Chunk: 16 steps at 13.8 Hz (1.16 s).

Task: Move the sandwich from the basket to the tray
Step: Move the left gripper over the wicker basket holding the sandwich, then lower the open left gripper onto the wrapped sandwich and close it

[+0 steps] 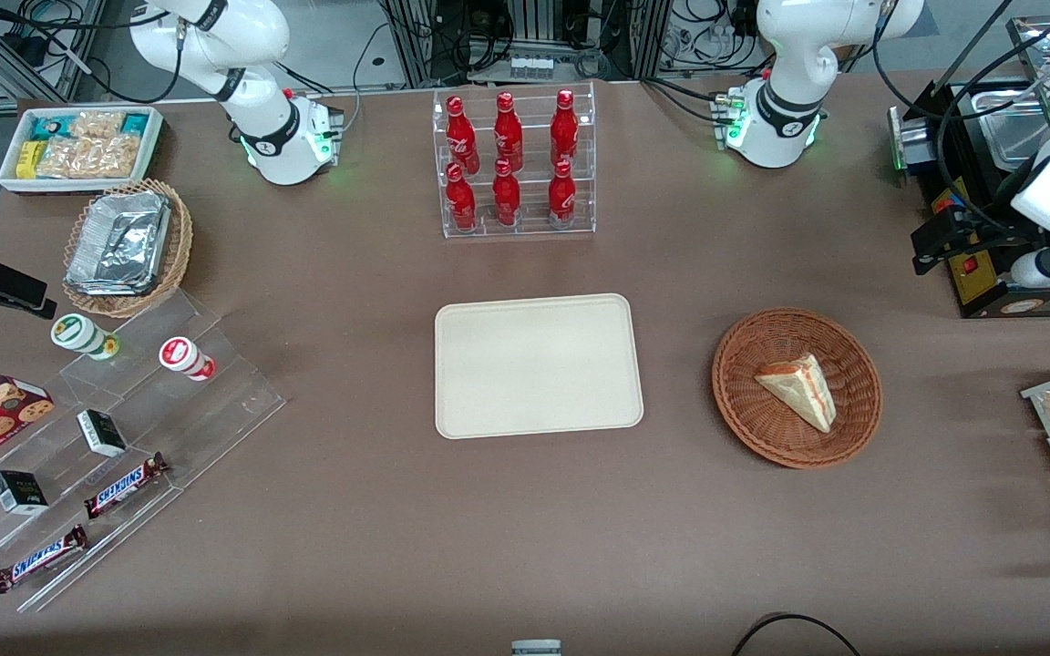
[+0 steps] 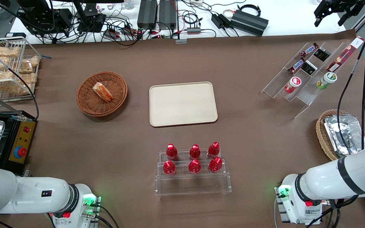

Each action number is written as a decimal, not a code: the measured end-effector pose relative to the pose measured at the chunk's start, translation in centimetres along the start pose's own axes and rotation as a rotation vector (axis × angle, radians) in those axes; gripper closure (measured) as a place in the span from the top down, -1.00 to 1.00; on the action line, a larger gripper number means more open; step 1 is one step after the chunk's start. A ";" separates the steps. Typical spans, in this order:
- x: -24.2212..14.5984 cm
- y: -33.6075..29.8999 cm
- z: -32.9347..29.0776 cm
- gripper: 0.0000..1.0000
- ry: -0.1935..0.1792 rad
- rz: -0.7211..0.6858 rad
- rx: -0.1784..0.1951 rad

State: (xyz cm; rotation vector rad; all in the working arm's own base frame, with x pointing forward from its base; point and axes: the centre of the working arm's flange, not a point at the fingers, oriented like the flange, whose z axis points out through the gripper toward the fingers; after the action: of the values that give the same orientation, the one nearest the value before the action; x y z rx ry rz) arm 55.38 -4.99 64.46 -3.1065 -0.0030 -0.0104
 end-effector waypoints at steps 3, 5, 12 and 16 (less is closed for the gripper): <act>-0.2 -0.1 0.0 1.00 -0.015 0.052 0.000; -0.2 0.0 0.5 1.00 -0.029 0.061 -0.010; 0.7 -2.5 8.2 1.00 -0.022 -0.069 -0.052; -0.5 -2.3 17.8 1.00 -0.010 -0.301 -0.051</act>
State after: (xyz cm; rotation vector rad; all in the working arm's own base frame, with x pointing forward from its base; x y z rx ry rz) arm 55.05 -2.11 46.75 -3.1225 -0.4759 -0.0029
